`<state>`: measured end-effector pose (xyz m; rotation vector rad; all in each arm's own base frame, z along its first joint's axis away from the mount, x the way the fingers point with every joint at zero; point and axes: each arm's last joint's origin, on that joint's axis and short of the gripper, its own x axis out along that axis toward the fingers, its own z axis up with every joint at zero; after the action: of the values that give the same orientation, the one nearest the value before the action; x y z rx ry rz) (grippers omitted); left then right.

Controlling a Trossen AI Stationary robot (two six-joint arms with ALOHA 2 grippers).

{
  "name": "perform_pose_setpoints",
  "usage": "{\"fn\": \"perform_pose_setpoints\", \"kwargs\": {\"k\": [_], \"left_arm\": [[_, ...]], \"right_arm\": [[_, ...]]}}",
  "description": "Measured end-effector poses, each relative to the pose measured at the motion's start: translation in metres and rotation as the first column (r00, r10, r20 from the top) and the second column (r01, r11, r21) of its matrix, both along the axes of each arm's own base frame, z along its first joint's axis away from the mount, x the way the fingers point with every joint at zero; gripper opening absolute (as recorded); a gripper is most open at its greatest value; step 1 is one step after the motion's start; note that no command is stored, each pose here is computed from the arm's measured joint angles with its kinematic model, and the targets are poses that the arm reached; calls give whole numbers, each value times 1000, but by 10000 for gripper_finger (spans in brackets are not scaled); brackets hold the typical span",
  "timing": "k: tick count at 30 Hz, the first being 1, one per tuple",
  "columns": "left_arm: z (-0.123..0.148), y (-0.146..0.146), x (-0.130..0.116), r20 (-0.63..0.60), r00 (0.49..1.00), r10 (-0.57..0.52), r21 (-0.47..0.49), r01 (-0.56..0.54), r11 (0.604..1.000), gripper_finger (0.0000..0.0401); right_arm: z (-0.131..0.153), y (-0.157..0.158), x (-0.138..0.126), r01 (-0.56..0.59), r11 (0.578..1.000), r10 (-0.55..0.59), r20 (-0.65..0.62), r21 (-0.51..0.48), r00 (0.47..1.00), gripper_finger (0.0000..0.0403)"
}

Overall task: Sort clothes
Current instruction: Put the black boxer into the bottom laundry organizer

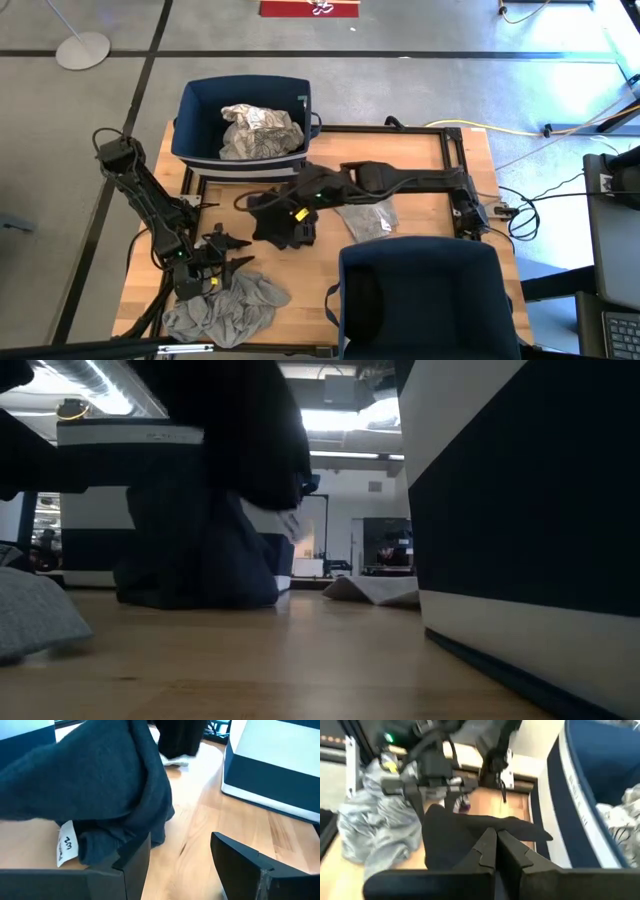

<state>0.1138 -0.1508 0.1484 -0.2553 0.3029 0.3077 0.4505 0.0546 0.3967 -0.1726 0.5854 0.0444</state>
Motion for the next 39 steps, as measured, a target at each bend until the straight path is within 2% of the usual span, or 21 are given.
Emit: {"fn": "perform_pose_setpoints", "kwargs": {"k": [6,11,21,26,30,35,39], "left_arm": [[0,0,0,-2,1000,0,3,0,1000,198],[0,0,0,-3,1000,-1,4,1,1000,198],[0,0,0,-6,1000,-3,-1,3,1000,198],[0,0,0,-9,1000,-7,7,7,1000,198],[0,0,0,-10,1000,-8,11,8,1000,198],[0,0,0,-10,1000,-8,11,8,1000,198],[0,0,0,-10,1000,-8,12,8,1000,198]], "right_arm": [[29,6,-17,-10,1000,7,84,29,996,9],[62,7,-50,21,994,-35,135,105,990,9],[115,27,-140,135,977,-163,172,165,972,10],[136,44,-180,124,949,-192,217,290,957,10],[144,62,-203,54,923,-151,229,381,962,10],[142,88,-220,-9,899,-79,182,437,980,10],[137,101,-232,47,877,-122,127,478,984,10]]}}
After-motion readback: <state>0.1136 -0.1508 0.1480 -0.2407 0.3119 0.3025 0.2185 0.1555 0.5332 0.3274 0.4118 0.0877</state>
